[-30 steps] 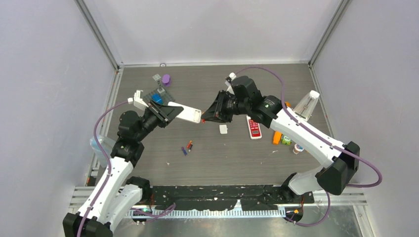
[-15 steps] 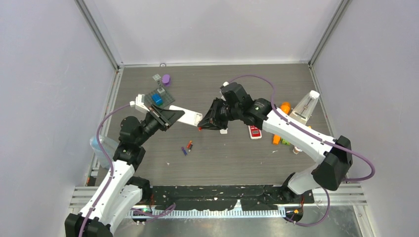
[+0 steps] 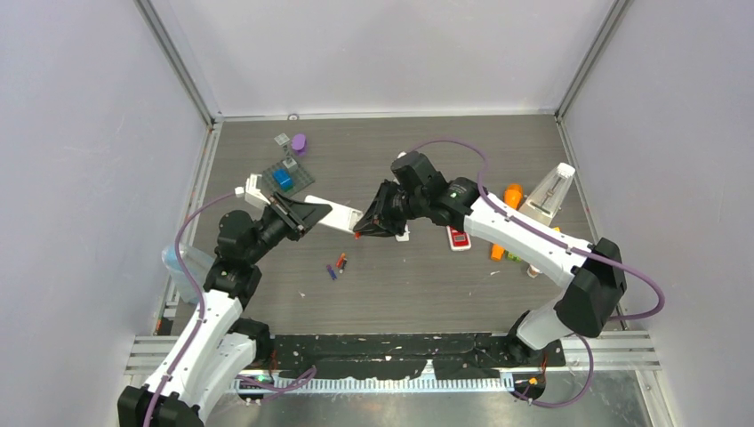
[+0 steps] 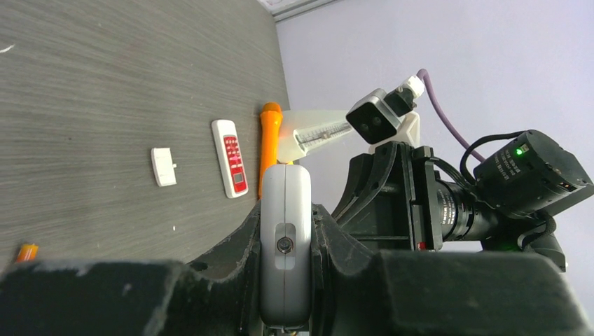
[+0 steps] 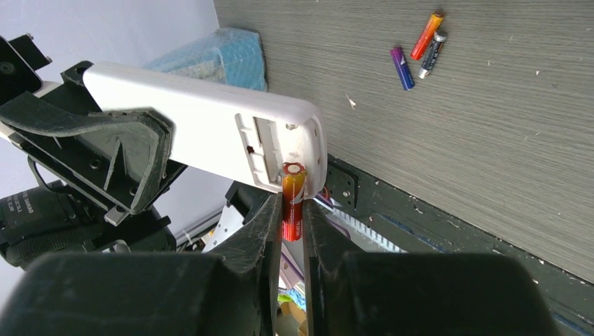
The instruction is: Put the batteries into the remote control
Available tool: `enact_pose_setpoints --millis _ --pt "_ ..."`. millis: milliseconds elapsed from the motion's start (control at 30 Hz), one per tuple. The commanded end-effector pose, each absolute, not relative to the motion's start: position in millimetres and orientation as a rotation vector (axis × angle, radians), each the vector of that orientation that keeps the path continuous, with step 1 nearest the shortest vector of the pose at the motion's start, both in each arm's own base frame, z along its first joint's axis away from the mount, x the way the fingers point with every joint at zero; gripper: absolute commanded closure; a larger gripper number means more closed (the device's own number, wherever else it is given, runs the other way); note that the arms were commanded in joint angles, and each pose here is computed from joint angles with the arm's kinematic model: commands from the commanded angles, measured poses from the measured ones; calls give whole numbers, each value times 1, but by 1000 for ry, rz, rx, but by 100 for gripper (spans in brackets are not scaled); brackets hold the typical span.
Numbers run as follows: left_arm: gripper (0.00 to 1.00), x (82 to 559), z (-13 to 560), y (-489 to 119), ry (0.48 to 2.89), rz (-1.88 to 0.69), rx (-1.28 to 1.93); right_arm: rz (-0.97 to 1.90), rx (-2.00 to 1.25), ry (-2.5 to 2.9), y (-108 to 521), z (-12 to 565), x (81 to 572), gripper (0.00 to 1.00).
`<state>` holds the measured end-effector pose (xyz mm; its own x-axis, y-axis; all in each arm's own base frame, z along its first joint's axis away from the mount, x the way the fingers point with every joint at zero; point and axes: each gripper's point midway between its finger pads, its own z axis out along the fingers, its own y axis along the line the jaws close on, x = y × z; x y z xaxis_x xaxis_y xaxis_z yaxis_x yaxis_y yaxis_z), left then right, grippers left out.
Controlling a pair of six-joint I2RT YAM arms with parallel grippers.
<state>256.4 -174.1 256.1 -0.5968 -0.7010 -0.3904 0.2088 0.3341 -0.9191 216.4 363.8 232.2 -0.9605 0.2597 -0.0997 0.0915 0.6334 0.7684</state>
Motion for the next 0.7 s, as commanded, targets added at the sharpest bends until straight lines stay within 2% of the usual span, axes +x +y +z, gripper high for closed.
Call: enact_pose_setpoints --millis 0,333,667 --pt "100 244 285 -179 1721 -1448 -363 1147 355 2680 360 216 222 81" --pt "100 240 279 -183 1752 -1451 -311 1189 351 2728 366 211 216 80" --pt "100 233 283 -190 1743 -1452 -151 1259 346 2764 366 211 206 75"
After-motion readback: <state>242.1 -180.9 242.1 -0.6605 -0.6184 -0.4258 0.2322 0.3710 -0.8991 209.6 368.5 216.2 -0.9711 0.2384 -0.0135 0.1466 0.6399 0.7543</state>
